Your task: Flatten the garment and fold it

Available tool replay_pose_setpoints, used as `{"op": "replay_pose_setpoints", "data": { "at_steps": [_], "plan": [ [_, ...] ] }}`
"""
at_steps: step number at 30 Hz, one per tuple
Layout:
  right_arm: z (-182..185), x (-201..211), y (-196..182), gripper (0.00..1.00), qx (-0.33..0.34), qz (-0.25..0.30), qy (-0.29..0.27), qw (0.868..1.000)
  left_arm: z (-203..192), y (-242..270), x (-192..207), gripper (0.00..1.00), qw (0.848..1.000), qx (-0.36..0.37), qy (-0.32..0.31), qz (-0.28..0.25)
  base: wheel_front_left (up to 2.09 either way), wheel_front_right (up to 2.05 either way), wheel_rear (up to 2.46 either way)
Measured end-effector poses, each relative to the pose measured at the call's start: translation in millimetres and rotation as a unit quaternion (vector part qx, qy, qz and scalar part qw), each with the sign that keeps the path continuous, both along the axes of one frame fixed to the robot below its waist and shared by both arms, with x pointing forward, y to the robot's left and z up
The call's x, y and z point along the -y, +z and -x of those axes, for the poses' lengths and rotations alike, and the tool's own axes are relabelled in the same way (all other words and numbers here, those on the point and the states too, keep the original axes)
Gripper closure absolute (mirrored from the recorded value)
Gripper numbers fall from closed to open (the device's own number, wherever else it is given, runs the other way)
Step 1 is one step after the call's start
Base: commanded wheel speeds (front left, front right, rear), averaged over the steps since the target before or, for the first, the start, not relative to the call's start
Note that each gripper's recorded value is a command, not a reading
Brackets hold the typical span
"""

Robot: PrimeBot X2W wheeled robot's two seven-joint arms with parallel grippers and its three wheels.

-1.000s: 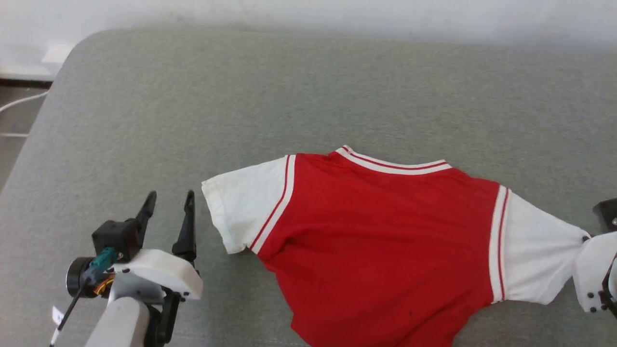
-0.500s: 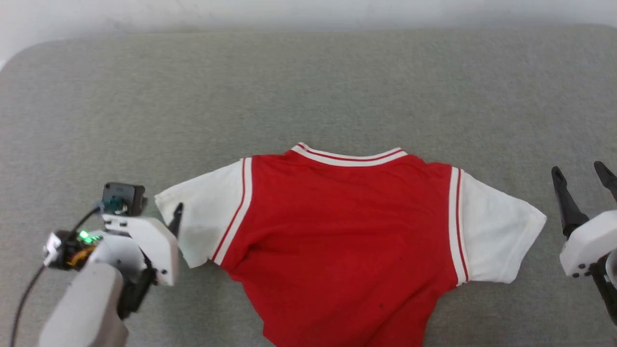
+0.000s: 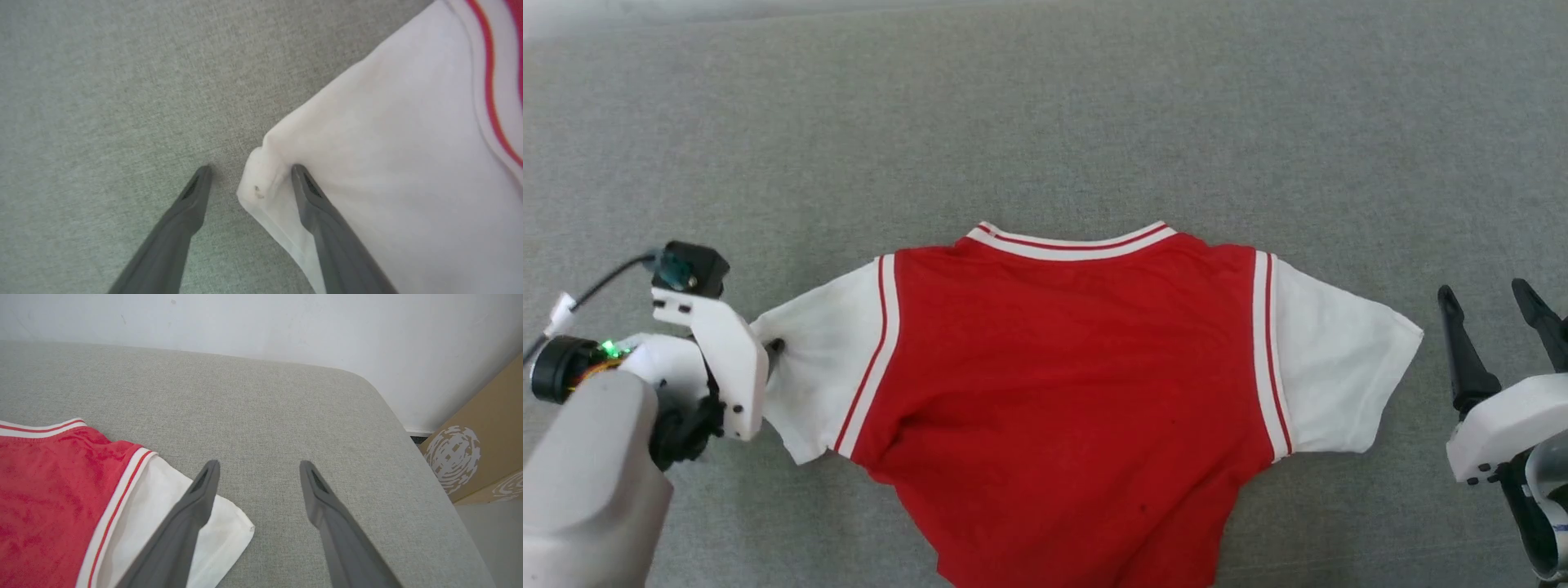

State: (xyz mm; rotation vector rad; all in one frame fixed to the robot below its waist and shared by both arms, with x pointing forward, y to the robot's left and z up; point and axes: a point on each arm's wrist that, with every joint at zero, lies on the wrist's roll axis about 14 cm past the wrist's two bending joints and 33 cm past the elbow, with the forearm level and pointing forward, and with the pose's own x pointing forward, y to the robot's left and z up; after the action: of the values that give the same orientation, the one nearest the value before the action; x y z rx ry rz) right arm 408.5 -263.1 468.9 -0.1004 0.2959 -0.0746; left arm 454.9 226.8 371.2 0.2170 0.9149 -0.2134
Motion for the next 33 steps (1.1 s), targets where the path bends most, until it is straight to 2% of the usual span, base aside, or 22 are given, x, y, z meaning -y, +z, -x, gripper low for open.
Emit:
{"op": "replay_pose_setpoints", "data": {
  "at_steps": [1, 2, 3, 8, 16, 20, 22, 29, 33],
  "plan": [
    [1, 1, -2, 0.0, -0.004, 0.001, -0.002, 1.0, 0, -2, 2, 0.18, 1.0, -0.011, 0.002, 0.008, 0.0, 0.0, 0.0],
    [2, 2, -4, 0.0, -0.006, 0.002, -0.004, 1.0, 0, -4, 3, 0.93, 1.0, -0.022, 0.006, 0.016, 0.0, 0.0, 0.0],
    [2, 3, -6, 0.0, -0.009, 0.002, -0.006, 1.0, 0, -5, 3, 1.0, 0.999, -0.029, 0.009, 0.021, 0.0, 0.0, 0.0],
    [5, 5, -15, 0.0, -0.031, 0.006, -0.006, 0.999, -6, 2, 5, 1.0, 0.999, 0.001, 0.015, 0.038, 0.0, 0.0, 0.0],
    [14, 7, -37, 0.0, -0.124, 0.019, 0.018, 0.992, -4, 44, 0, 1.0, 0.985, 0.145, 0.067, 0.065, 0.0, 0.0, 0.0],
    [16, 3, -52, 0.0, -0.191, 0.025, 0.041, 0.98, 4, 74, 3, 1.0, 0.973, 0.204, 0.071, 0.077, 0.0, 0.0, 0.0],
    [17, 6, -60, 0.0, -0.227, 0.053, 0.054, 0.971, 12, 83, 6, 1.0, 0.97, 0.218, 0.071, 0.081, 0.0, 0.0, 0.0],
    [-8, -3, -70, 0.0, -0.255, 0.073, 0.087, 0.96, 34, 99, 16, 1.0, 0.965, 0.235, 0.074, 0.091, 0.0, 0.0, 0.0],
    [-5, -10, -96, 0.0, -0.3, 0.079, 0.104, 0.945, 38, 104, 20, 1.0, 0.964, 0.238, 0.07, 0.093, 0.0, 0.0, 0.0]
  ]
}}
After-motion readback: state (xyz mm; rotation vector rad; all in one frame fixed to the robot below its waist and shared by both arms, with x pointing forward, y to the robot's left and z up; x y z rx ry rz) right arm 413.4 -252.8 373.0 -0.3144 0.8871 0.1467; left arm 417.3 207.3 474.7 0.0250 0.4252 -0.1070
